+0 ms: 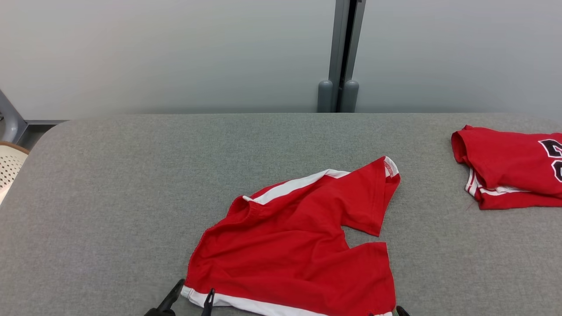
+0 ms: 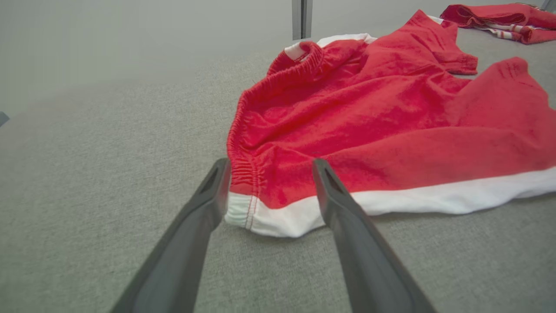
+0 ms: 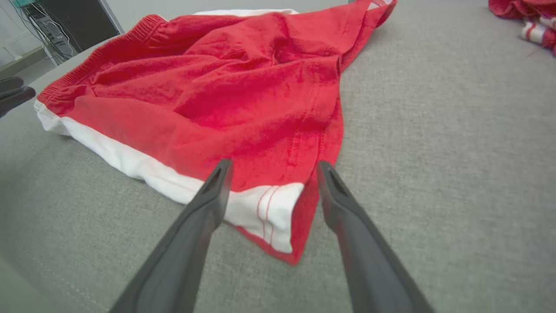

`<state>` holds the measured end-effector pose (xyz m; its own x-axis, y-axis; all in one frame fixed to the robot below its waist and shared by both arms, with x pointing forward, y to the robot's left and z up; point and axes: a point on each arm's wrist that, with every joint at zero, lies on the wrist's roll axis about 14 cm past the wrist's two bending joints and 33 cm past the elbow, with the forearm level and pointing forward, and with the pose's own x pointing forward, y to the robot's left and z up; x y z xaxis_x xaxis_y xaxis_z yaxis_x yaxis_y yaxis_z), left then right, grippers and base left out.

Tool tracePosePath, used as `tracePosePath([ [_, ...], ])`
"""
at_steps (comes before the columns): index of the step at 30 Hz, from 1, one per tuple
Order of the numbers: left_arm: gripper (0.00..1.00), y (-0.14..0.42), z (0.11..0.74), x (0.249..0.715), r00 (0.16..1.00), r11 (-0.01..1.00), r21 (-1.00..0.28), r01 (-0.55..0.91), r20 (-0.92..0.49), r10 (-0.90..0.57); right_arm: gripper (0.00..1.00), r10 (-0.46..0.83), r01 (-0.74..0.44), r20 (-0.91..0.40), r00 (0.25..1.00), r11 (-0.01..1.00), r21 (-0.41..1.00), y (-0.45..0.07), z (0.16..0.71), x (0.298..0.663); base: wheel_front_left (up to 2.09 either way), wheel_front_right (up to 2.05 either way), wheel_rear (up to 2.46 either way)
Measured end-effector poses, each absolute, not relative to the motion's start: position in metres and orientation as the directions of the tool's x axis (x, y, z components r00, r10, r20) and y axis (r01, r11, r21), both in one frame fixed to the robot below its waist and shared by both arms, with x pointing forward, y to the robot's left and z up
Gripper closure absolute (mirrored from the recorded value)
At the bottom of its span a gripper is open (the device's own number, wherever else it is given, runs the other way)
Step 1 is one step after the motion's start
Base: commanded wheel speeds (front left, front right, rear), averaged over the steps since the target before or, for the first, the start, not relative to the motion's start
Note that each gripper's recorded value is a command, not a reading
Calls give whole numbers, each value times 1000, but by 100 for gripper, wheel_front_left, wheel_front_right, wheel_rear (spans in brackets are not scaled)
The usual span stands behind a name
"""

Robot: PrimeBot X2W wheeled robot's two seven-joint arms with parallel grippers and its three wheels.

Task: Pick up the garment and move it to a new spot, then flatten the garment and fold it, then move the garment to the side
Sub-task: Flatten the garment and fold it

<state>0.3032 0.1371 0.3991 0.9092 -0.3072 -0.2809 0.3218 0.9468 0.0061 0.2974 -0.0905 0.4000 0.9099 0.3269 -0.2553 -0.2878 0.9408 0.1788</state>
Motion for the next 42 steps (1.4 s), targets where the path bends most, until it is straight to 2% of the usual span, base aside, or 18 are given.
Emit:
tracePosePath([
  [8,0,140,376,296,870,935,-1,355,-366,-331,0,328,-273,-336,883,941,202,-90,376,282,0,0,0],
  [24,0,131,364,307,816,900,5,437,-424,-394,0,398,-343,-320,860,914,215,-67,380,289,0,0,0],
  [33,0,140,357,316,805,902,17,431,-458,-376,0,406,-348,-330,852,911,222,-66,377,292,0,0,0],
  [42,0,109,360,317,759,854,-26,519,-446,-475,0,420,-356,-346,839,904,235,-61,372,294,0,0,0],
])
